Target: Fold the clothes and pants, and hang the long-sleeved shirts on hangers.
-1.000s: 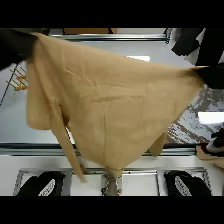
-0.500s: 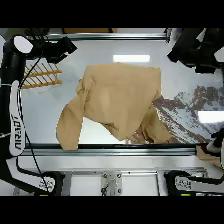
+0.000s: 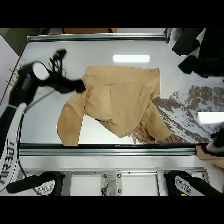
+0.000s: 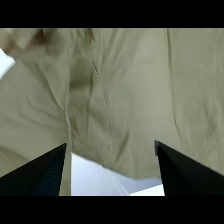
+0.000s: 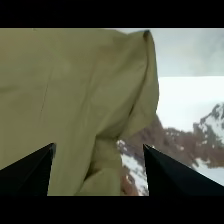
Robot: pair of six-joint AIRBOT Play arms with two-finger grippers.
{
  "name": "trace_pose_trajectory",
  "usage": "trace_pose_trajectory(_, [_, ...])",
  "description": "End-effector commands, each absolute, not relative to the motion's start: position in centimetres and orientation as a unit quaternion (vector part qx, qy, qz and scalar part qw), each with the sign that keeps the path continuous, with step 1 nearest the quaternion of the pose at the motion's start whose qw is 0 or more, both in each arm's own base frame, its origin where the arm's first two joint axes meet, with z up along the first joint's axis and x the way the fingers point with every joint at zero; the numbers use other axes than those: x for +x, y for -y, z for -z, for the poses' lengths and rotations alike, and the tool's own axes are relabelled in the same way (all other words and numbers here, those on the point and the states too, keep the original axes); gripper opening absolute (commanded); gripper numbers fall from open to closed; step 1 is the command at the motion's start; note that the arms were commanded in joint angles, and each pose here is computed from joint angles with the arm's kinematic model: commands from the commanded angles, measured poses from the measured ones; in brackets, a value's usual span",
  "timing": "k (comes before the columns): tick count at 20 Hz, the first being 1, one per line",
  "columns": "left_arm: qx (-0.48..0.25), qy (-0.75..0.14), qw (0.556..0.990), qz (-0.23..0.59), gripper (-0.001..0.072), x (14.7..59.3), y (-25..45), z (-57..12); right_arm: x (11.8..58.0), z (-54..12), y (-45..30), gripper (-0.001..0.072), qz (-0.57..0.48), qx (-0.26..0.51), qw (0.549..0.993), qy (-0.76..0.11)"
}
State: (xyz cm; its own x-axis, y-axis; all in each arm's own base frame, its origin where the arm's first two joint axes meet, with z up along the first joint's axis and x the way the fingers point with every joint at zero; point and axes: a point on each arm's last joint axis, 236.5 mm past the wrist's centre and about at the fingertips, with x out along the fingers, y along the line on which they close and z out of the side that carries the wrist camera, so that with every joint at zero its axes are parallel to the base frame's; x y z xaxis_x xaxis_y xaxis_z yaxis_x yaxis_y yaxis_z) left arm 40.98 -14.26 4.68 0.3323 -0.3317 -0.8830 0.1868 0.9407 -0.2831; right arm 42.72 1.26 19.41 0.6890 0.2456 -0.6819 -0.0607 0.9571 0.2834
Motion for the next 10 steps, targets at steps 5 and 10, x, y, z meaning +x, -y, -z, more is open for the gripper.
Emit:
trace_pose_trajectory(5, [-0.122, -0.594, 0.789, 0.101, 0.0593, 32.3, 16.5, 5.3, 30.0, -6.2, -8.8, 0.0590, -0.114, 0.168, 0.804, -0.559])
trace_pose_trajectory(10, [-0.240, -0.623, 0.742, 0.062, 0.0593, 34.4, 16.5, 7.7, 25.2, 3.3, -15.0, 0.0591, -0.122, 0.219, 0.738, -0.626])
